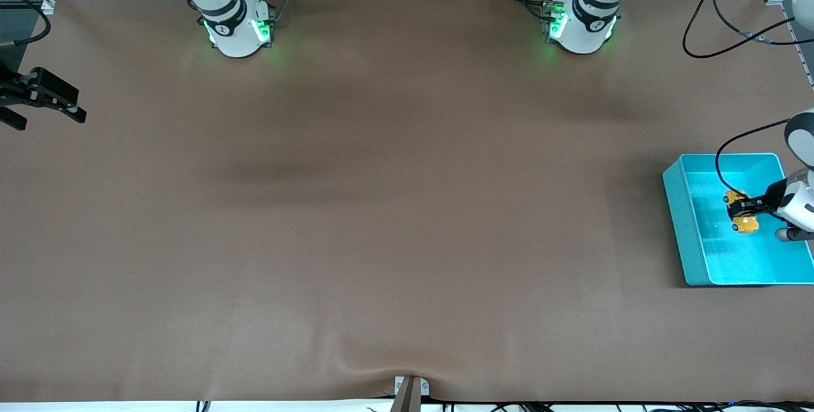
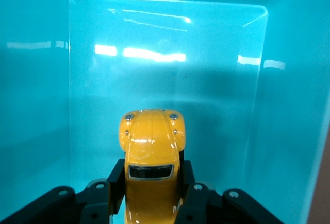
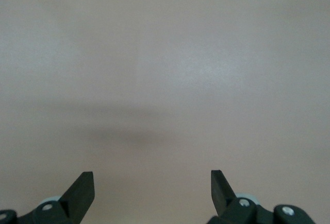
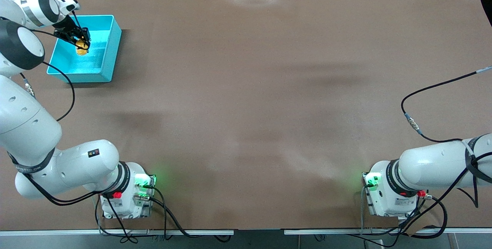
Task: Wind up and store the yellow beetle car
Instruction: 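Lower the car into the blue bin and open the left gripper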
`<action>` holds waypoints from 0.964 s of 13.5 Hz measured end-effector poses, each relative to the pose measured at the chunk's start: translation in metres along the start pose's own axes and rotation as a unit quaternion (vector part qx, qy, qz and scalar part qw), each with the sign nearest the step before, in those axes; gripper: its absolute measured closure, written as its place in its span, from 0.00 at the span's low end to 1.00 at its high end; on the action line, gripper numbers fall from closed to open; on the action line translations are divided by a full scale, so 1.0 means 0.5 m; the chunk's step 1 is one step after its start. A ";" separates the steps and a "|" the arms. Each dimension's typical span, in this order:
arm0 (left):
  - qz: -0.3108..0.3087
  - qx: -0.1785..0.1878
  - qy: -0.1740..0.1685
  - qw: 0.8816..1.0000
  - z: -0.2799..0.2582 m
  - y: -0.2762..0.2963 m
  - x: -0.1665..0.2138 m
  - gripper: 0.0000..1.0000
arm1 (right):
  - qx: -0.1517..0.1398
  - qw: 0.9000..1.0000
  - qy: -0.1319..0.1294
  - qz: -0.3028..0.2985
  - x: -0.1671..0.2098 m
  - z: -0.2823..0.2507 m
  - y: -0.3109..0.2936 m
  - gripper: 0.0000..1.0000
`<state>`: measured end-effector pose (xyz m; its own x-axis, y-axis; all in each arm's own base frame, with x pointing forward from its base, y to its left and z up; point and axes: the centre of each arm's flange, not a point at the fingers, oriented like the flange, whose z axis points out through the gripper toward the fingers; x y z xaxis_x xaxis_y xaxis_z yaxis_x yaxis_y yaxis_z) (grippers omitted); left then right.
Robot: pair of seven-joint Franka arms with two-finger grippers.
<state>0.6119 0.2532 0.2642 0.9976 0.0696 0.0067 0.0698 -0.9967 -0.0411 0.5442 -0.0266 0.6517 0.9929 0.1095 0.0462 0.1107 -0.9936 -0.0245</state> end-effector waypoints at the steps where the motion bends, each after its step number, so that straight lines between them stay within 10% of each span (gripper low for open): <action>1: 0.003 0.001 0.002 1.000 0.017 0.003 0.003 0.55 | 0.000 1.000 0.000 0.002 0.000 0.000 0.000 0.00; 13: 0.023 0.009 -0.010 1.000 0.146 0.017 0.000 0.55 | 0.000 1.000 -0.002 0.027 0.001 0.002 -0.002 0.00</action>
<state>0.6129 0.2475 0.1908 0.9996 0.0239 -0.0164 0.0229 -0.9980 -0.0587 0.5445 -0.0257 0.6506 0.9975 0.0567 0.0415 0.0579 -0.9979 -0.0273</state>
